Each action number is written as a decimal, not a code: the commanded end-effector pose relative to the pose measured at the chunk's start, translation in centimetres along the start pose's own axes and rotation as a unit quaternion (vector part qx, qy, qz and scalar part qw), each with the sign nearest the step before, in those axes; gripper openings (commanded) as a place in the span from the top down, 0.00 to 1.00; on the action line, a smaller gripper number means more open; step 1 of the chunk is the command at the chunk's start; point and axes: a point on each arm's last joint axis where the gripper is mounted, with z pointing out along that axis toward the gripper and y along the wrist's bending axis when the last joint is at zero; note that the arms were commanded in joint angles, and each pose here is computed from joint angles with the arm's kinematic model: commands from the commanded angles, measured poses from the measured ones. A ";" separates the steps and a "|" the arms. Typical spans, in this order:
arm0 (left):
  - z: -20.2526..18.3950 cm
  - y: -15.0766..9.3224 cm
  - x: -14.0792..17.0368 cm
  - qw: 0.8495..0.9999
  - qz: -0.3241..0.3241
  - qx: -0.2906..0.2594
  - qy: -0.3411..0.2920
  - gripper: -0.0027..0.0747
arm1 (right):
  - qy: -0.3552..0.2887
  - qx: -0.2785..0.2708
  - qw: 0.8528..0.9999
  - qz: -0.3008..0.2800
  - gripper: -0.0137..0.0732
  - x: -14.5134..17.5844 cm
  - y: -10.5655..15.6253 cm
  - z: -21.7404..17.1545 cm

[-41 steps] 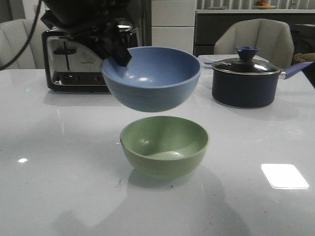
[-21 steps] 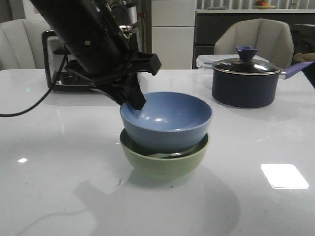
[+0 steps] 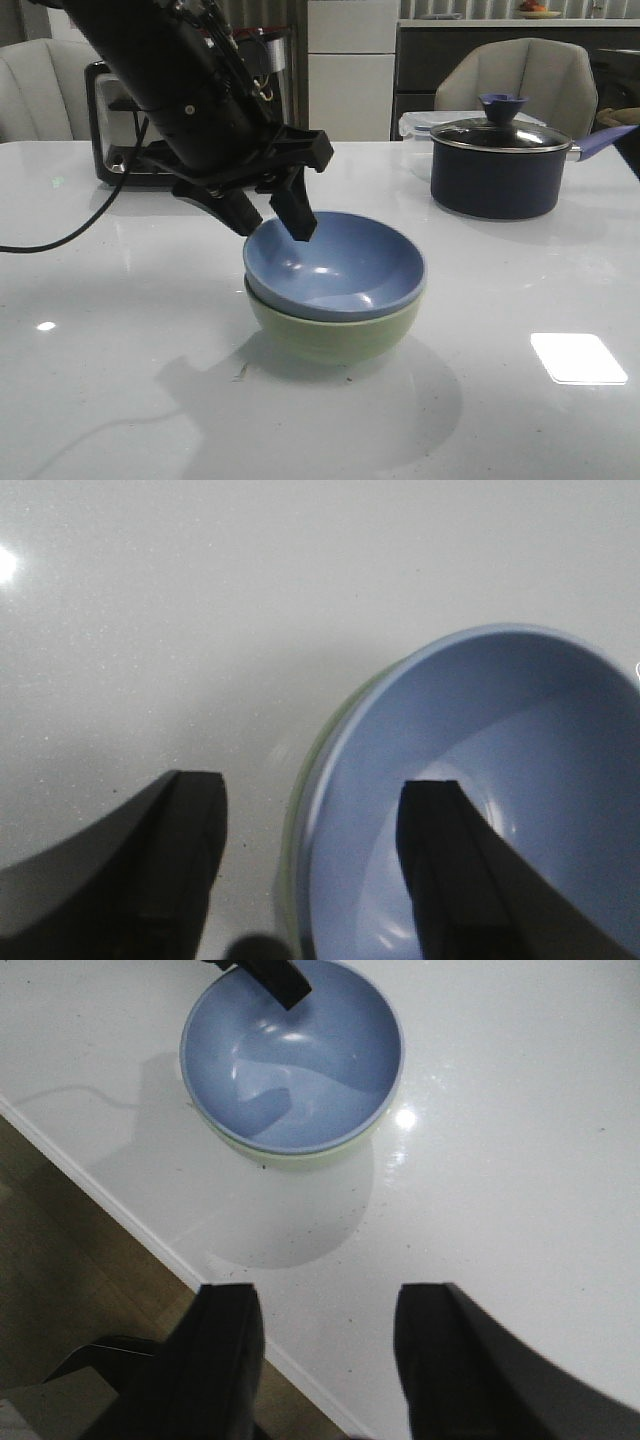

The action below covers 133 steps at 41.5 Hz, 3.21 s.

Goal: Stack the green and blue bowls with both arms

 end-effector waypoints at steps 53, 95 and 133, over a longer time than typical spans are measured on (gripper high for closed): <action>-23.9 -1.7 15.7 0.980 0.054 -0.088 -0.172 0.35 | -0.050 0.030 0.998 0.010 0.35 -1.3 -0.7 -0.8; -23.6 -1.7 15.4 0.979 0.055 -0.087 -0.177 0.85 | -0.026 0.046 0.998 0.032 0.79 -0.8 -1.5 -0.9; -20.7 3.1 28.8 0.802 -0.041 -0.279 -0.526 0.84 | -0.027 0.047 0.998 0.032 0.79 -0.8 -1.5 -0.9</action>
